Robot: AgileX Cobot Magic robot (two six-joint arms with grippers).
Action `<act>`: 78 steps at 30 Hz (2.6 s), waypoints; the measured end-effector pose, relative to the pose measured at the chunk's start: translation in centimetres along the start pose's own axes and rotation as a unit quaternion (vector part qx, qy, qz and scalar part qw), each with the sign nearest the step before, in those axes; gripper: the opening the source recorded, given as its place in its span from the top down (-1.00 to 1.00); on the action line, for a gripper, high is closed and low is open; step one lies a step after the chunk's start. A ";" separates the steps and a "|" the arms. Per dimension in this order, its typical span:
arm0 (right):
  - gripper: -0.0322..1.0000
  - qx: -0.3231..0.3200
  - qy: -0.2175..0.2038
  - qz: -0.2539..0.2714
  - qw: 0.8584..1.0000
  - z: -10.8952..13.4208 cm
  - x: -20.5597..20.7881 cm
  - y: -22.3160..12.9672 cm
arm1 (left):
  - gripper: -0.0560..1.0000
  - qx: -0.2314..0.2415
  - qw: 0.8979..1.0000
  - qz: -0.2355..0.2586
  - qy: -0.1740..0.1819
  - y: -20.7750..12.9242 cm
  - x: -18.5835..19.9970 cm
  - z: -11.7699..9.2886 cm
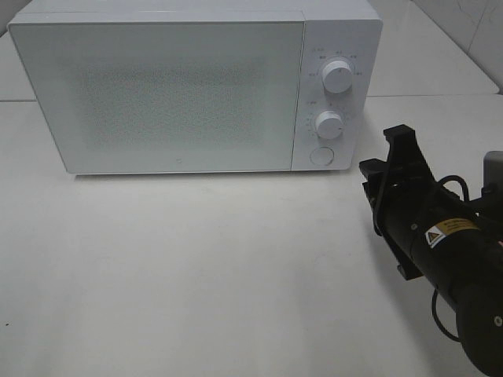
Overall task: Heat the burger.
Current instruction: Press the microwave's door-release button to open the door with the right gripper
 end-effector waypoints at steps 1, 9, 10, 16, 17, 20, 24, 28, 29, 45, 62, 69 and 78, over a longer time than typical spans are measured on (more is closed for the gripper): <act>0.36 0.000 0.000 0.000 1.000 0.0 0.0 0.0 | -0.95 0.000 1.000 0.000 0.000 0.0 0.0 0.0; 0.81 -0.065 -0.009 0.005 0.998 -0.2 0.0 -0.2 | -0.95 0.000 1.000 0.000 0.000 0.0 0.0 0.0; 0.90 -0.073 -0.017 0.010 0.997 -0.5 0.0 -0.3 | -0.95 0.000 1.000 0.000 0.000 0.0 0.0 0.0; 0.91 -0.083 -0.024 0.012 0.996 -0.7 0.0 -0.4 | -0.95 0.000 1.000 0.000 0.000 0.0 0.0 0.0; 0.91 -0.084 -0.031 0.009 0.996 -1.0 -0.1 -0.4 | -0.95 0.000 1.000 0.000 0.000 0.0 0.0 0.0; 0.91 -0.089 -0.046 0.007 0.995 -1.7 -0.2 -0.6 | -0.95 0.000 1.000 0.000 0.000 0.0 0.0 0.0; 0.91 -0.118 -0.073 0.008 0.990 -3.4 -0.8 -1.5 | -0.95 0.000 1.000 0.000 0.000 0.0 0.0 0.0; 0.91 -0.134 -0.078 0.010 0.988 -3.7 -1.3 -2.2 | -0.95 0.000 1.000 0.000 0.000 0.0 0.0 0.0; 0.91 -0.135 -0.079 0.011 0.988 -3.7 -1.6 -2.4 | -0.95 0.000 1.000 0.000 0.000 0.0 0.0 0.0; 0.91 -0.154 -0.070 0.012 0.986 -3.3 -5.5 -3.7 | -0.95 0.000 1.000 0.000 0.000 0.0 0.0 0.0; 0.91 -0.163 -0.079 0.016 0.983 -2.6 -10.9 -2.8 | -0.95 0.000 1.000 0.000 0.000 0.0 0.0 0.0; 0.91 -0.170 -0.072 0.013 0.983 -2.2 -12.4 -3.2 | -0.95 0.000 1.000 0.000 0.000 0.0 0.0 0.0; 0.91 -0.167 -0.077 0.002 0.983 -2.4 -13.7 -2.3 | -0.95 0.000 1.000 0.000 0.000 0.0 0.0 0.0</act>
Point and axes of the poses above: a point on each arm's last joint axis where the gripper is mounted, x pointing back along that axis away from the gripper, z along the wrist's bending axis when the last joint is at zero, y = z × x, the point moved 5 cm from there along -x, pointing out along that axis toward the gripper, and after that the axes turned 13 degrees about x, right-handed, at the moved point
